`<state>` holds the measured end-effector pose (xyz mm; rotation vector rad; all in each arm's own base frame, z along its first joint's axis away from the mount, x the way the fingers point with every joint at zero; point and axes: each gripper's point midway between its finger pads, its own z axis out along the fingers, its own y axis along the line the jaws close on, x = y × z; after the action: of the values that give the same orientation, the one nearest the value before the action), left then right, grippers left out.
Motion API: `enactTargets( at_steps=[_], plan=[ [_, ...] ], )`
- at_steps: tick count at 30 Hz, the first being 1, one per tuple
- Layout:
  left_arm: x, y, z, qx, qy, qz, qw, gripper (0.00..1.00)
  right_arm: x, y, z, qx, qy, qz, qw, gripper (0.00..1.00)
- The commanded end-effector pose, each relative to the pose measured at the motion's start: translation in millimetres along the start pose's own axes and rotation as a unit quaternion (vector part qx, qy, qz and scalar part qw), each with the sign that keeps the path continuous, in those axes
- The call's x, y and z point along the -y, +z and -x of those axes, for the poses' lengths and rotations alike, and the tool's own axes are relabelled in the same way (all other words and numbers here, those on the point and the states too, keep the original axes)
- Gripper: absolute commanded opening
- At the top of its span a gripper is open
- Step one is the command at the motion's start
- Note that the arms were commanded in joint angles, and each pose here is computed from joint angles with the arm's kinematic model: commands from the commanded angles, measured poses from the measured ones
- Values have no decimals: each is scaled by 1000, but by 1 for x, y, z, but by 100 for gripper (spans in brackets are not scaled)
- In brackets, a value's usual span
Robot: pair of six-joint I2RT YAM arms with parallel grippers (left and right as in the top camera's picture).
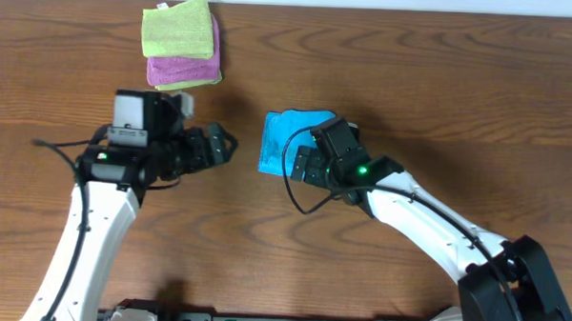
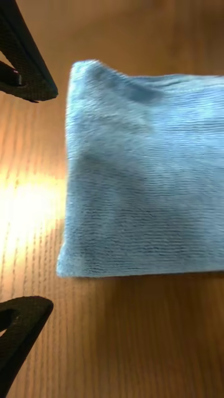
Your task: Fold the cloth
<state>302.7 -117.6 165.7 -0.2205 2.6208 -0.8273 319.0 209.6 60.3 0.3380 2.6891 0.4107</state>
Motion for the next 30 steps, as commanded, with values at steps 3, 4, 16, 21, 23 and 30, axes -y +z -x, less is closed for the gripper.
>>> enactTargets(
  at_steps=[3, 4, 16, 21, 23, 30],
  plan=[
    [31, 31, -16, -40, 80, -47, 995, 95, 8, -3, 19, 52, 42, -32, 997, 99],
    [40, 38, -18, -47, 93, -64, 992, 95, 15, -4, 26, 72, 41, -50, 995, 99],
    [85, 115, -27, -50, 161, -105, 980, 95, 53, -81, 47, 72, -185, -73, 977, 99],
    [92, 133, -24, -32, 169, -104, 980, 95, 61, -147, 33, 106, -232, -49, 966, 99],
    [87, 139, -20, -21, 168, -86, 982, 95, 65, -165, 24, 126, -236, -30, 963, 99],
    [72, 144, -11, 5, 157, -37, 987, 95, 93, -213, -26, 223, -219, 61, 948, 99]
  ],
)
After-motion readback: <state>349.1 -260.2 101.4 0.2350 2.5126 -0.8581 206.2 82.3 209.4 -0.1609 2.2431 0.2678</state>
